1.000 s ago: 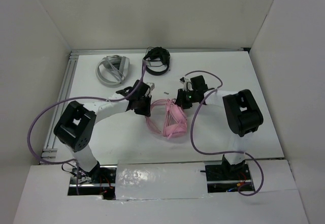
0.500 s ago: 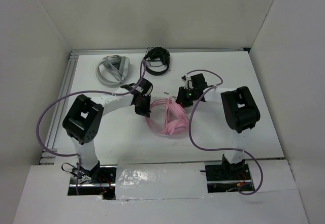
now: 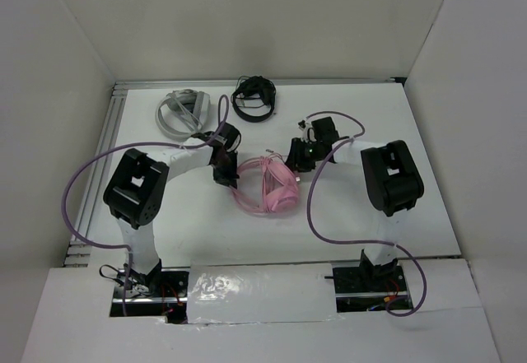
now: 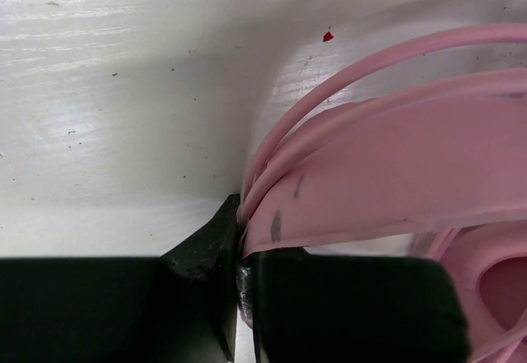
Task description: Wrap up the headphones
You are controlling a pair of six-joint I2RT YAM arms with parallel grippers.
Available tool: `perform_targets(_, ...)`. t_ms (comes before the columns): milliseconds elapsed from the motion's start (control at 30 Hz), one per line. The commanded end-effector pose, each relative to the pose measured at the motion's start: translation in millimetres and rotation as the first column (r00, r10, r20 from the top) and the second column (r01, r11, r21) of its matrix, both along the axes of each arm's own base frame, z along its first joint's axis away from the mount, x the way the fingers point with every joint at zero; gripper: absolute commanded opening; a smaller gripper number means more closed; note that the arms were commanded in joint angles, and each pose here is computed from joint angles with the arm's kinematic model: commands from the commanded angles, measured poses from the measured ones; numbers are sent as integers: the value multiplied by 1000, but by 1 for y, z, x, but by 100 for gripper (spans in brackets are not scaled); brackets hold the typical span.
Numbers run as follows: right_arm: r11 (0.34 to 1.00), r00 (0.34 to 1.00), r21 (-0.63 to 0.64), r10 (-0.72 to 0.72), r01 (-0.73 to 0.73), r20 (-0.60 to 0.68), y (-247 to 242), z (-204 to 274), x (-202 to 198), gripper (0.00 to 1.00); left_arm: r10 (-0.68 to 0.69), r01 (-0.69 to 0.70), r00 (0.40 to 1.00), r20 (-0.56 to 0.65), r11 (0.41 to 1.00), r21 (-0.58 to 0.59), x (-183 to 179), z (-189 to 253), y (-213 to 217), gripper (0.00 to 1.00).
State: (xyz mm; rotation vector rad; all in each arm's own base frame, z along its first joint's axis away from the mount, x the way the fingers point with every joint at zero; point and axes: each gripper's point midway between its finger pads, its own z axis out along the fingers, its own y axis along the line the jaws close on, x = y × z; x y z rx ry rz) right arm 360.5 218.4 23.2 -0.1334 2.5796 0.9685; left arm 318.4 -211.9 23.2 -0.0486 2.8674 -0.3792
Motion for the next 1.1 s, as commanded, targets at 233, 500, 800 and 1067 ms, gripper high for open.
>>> perform_targets(233, 996, 996, -85, -46, 40, -78, -16, 0, -23, 62, 40, -21, 994, 99, 983, -181, 41, 29, -37, 50)
perform_targets(500, 992, 996, -110, -74, 69, -47, -24, 15, -23, 100, 29, -5, 993, 115, 980, -200, 41, 37, -39, 58)
perform_targets(800, 974, 989, -168, -147, 149, 24, -40, 43, -12, 100, 43, -5, 978, 202, 983, -183, 55, 73, -35, 80)
perform_targets(1067, 959, 977, -190, -198, 210, 78, -57, 63, -3, 100, 44, 13, 956, 289, 981, -192, 59, 110, -32, 92)
